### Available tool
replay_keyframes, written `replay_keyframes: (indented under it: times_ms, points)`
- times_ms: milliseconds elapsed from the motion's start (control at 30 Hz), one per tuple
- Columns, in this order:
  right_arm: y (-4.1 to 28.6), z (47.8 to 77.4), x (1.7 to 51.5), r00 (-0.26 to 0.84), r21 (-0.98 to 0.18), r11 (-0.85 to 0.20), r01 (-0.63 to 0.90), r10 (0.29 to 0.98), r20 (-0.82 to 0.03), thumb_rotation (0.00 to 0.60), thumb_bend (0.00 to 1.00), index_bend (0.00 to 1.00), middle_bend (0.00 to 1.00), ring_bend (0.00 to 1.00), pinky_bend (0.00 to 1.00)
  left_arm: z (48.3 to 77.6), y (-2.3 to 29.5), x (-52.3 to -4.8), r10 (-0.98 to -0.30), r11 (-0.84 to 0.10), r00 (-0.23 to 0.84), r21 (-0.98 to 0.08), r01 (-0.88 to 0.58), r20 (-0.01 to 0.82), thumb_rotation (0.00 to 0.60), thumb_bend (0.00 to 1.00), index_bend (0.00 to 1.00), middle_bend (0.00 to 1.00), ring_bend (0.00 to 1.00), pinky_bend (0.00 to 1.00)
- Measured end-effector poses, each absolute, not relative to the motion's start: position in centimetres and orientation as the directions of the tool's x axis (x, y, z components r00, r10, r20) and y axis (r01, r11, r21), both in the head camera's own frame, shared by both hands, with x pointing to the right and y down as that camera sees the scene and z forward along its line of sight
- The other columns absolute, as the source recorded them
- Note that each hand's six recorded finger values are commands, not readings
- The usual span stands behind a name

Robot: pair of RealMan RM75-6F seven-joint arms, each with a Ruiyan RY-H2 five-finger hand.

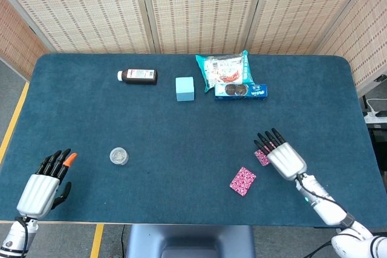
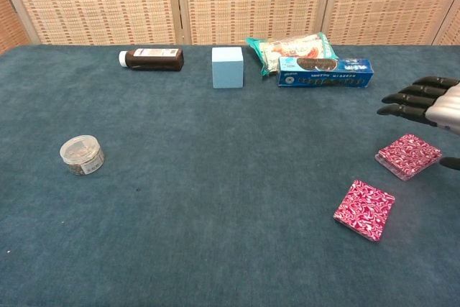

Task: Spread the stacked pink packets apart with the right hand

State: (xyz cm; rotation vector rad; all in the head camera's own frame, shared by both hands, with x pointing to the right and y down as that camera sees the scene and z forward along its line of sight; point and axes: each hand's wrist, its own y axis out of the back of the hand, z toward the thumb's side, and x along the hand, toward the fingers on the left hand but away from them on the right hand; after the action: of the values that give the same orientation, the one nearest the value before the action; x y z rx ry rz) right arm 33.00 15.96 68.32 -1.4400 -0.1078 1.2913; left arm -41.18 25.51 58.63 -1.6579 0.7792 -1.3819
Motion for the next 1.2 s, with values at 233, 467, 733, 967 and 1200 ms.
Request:
replay_keyframes:
  times_ms: [233,467,733,967,1200]
  points:
    - [15.1,70.4,34.0,0.345,-0.709,-0.387,-0.589,0.674,-0.654,0.6,0.22,0.09,0.07,0.0,0.0,58.9,25.6,-41.1,-0.855,-0.477,0.205,-0.878,0.047,0.476,0.6,0.51,0.0,0.0,0.01,0.15]
    - [15.2,71.4,33.7,0.345,-0.703,-0.404,-0.585,0.661,-0.666,0.6,0.22,0.17,0.13,0.0,0.0,58.8,25.5,-41.2,-0.857,-0.475,0.202,-0.879,0.045,0.474,0.6,0.51,0.0,0.0,0.01,0.15]
    - [15.6,72.2,33.5,0.346,-0.699,-0.408,-0.587,0.655,-0.672,0.6,0.22,0.26,0.19,0.02,0.0,58.7,25.5,-41.3,-0.857,-0.476,0.201,-0.879,0.043,0.474,0.6,0.51,0.0,0.0,0.01,0.15]
    - [15.6,72.4,33.2,0.347,-0.704,-0.412,-0.578,0.656,-0.67,0.6,0.22,0.3,0.22,0.02,0.0,58.8,25.4,-41.3,-0.856,-0.478,0.198,-0.877,0.045,0.477,0.6,0.51,0.0,0.0,0.02,0.15]
    - [15.5,72.5,32.9,0.353,-0.711,-0.413,-0.569,0.658,-0.665,0.6,0.22,0.3,0.22,0.02,0.0,59.0,25.4,-41.3,-0.855,-0.48,0.197,-0.876,0.048,0.48,0.6,0.51,0.0,0.0,0.02,0.15]
